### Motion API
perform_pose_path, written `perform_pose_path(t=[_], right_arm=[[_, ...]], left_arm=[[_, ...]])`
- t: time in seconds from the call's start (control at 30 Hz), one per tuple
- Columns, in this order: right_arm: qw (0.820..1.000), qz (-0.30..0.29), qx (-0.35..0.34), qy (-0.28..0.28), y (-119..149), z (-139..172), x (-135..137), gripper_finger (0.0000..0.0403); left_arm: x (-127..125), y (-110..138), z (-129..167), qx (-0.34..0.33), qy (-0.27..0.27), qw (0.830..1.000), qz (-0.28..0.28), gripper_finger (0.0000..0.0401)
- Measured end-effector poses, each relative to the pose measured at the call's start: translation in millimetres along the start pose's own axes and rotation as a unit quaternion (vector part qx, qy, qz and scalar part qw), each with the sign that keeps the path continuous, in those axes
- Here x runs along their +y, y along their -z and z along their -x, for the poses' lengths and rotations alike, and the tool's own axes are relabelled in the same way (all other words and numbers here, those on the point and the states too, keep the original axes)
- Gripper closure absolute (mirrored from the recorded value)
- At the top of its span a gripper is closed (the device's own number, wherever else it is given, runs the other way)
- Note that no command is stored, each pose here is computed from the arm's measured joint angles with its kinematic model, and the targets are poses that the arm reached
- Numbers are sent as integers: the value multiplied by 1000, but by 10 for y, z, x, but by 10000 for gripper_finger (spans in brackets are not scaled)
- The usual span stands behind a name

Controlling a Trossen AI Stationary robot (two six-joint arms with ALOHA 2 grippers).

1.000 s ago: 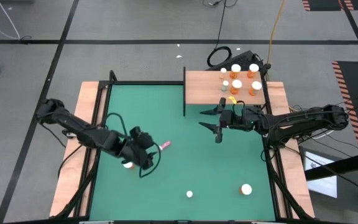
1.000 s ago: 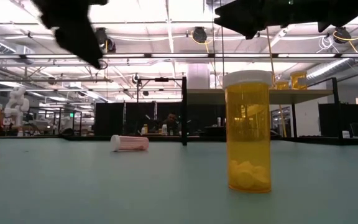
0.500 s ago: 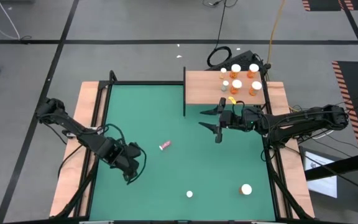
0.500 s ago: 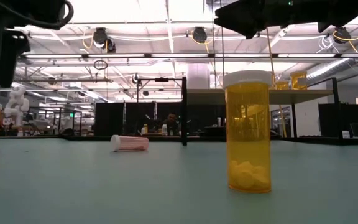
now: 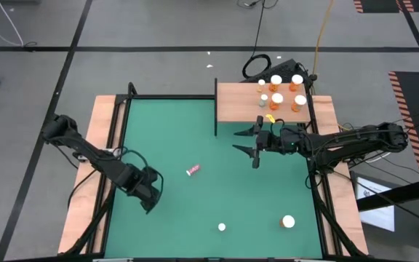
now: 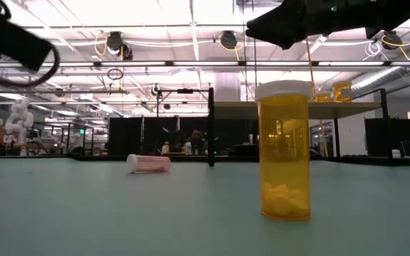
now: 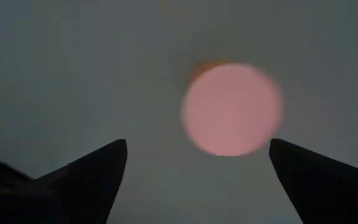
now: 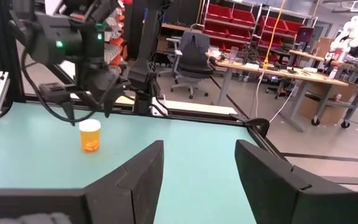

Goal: Pick and place medicine bottles onto shelf by color
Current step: Put the orange pill bottle on the shelf

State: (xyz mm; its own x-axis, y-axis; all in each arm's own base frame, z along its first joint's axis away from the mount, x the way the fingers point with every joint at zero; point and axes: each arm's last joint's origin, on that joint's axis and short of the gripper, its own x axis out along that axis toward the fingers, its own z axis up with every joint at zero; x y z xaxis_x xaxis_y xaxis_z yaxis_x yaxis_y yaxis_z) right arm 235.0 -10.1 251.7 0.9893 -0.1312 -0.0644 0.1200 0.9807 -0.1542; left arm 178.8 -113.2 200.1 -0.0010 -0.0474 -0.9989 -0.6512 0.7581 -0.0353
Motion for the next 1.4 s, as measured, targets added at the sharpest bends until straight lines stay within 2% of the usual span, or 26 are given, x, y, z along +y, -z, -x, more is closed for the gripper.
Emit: perform_pose_path(t=[0.2,0.47,0.83,0.97,1.3,1.4], right_arm=[[1000,-1,10,-2,20,0,3,209],[1000,0,23,-3,44,1,6,209],[1000,1,24,-3,47,1,6,209],[1000,1,24,-3,47,1,6,209],[1000,0,27,-3,52,1,7,209],[1000,0,27,-3,52,1,7,209]], left_arm=[[34,2,-71,-7,-9,1000,0,6],[-119,-61,-50,-52,64,996,-32,6],[-82,-81,-58,-56,46,997,-8,14],[-42,-102,-141,-51,33,998,-2,51],[-14,-126,-188,-47,34,998,-16,182],[-39,-133,-148,-48,40,998,-28,201]])
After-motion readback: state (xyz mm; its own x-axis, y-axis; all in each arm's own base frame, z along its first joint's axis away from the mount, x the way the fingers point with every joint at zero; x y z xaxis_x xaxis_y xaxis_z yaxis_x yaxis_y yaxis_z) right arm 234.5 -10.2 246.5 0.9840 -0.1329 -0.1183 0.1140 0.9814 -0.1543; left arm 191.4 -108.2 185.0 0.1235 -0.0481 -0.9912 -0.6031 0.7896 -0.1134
